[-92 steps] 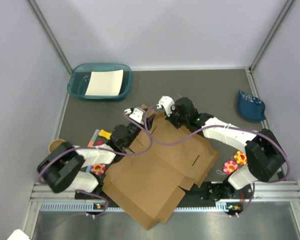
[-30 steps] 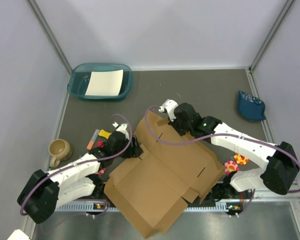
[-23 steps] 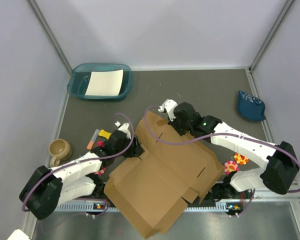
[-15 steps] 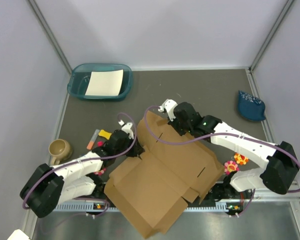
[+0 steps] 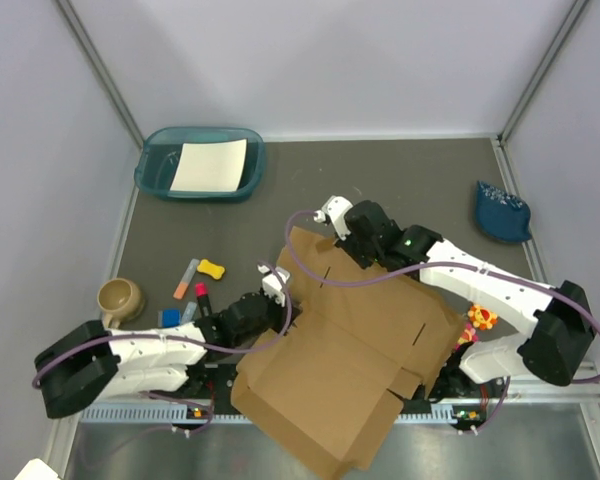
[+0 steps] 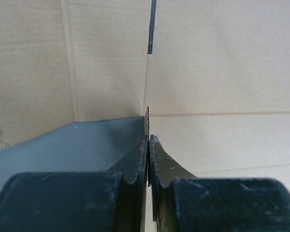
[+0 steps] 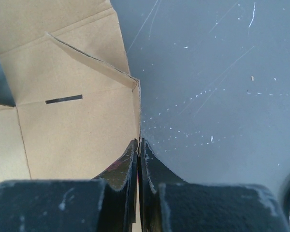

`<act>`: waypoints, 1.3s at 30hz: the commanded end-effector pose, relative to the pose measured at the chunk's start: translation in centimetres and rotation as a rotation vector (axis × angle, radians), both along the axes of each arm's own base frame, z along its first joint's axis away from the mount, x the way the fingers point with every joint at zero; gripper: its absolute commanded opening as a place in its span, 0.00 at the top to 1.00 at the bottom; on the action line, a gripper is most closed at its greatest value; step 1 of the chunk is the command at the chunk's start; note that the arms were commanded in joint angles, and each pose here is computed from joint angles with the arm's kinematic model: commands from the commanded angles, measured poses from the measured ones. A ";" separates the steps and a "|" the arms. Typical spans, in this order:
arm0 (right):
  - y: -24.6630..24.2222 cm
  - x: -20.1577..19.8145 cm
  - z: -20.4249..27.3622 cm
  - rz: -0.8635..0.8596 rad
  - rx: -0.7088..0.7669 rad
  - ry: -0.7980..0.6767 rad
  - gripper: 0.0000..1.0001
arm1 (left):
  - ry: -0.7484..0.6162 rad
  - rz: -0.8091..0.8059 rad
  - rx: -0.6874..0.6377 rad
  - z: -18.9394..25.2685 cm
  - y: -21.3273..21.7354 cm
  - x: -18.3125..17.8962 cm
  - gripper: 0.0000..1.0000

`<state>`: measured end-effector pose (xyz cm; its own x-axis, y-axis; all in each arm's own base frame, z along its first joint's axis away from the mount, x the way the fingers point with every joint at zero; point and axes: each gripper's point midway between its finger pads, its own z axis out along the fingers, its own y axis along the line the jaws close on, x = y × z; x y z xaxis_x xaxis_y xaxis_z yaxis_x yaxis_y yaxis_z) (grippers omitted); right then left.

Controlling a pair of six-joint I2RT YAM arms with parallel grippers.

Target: Fold the paper box

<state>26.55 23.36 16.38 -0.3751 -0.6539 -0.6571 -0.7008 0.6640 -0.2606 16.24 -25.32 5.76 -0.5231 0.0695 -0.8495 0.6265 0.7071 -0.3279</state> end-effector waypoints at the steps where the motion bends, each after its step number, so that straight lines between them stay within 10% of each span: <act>1: 0.9 1.6 2.8 -0.030 0.030 -0.090 1.00 | -0.166 0.073 -0.060 2.9 -1.9 2.3 0.93; 21: -0.4 1.5 3.6 -0.062 0.009 -0.129 1.00 | -0.396 0.386 -0.166 15.4 3.0 5.6 0.09; 30: 0.5 0.8 3.4 -0.024 0.053 -0.100 1.00 | -0.164 0.503 -0.198 10.7 5.2 12.2 0.09; 39: 0.6 0.2 3.8 0.015 0.073 -0.099 1.00 | -0.444 0.405 -0.242 12.9 3.7 14.9 0.09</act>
